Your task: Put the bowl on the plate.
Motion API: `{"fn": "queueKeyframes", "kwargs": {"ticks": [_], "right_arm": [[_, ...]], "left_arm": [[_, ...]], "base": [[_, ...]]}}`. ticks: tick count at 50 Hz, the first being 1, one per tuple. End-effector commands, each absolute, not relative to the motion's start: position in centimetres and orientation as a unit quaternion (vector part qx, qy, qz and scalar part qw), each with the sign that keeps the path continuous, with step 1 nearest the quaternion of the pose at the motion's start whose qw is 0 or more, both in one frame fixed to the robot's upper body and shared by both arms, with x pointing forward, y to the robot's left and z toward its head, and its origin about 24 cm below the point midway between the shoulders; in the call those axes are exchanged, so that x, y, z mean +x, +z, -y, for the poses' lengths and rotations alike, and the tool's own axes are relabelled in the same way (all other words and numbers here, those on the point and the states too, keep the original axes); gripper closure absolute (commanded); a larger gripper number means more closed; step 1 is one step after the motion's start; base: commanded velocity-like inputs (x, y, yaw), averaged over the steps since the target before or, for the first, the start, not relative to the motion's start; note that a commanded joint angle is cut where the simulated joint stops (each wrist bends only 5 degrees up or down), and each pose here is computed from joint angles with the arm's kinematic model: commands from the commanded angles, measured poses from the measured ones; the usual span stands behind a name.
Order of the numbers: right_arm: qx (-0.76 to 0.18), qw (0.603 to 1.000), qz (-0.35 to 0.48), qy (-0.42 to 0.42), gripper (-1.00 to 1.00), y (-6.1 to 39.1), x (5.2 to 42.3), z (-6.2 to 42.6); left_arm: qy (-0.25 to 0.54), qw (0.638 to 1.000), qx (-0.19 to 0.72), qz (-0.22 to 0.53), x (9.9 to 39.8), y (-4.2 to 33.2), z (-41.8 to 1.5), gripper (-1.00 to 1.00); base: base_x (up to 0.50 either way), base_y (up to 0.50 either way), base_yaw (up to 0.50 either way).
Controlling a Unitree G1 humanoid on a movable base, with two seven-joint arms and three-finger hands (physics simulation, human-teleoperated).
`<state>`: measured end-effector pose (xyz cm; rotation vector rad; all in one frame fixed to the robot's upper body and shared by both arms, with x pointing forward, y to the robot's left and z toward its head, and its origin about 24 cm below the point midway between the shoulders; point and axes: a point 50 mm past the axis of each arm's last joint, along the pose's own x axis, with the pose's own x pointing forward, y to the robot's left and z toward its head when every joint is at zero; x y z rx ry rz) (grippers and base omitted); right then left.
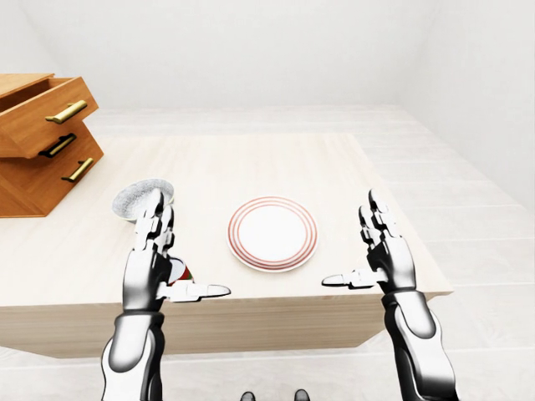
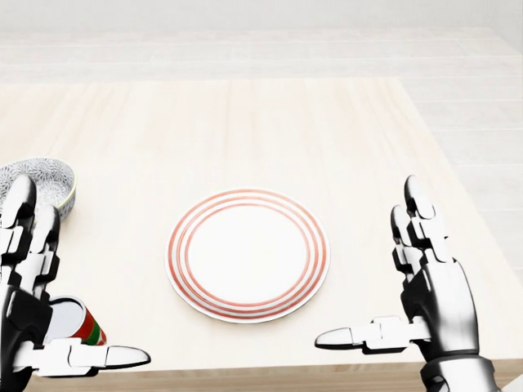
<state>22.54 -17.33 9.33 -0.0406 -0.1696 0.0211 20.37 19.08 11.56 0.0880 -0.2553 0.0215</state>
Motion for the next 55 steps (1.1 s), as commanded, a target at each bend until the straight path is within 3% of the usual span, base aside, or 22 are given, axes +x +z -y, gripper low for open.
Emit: {"fn": "queueKeyframes", "kwargs": {"ticks": [1, 22, 55], "right_arm": [[-0.019, 0.996, 0.087, 0.009, -1.0, 9.41, 22.58, 17.5], [-0.026, 0.996, 0.086, 0.011, -1.0, 9.41, 22.18, 17.24], [-0.028, 0.996, 0.081, 0.011, -1.0, 9.22, 22.13, 17.14]], "left_arm": [[0.029, 0.983, 0.067, 0.167, 19.34, 13.55, -19.7, -1.0], [0.036, 0.98, 0.067, 0.184, 18.89, 14.3, -20.31, -1.0], [0.028, 0.983, 0.079, 0.162, 18.77, 13.49, -20.22, -1.0]], "base": [[0.0, 0.0, 0.0], [0.19, 0.0, 0.0], [0.06, 0.0, 0.0]]}}
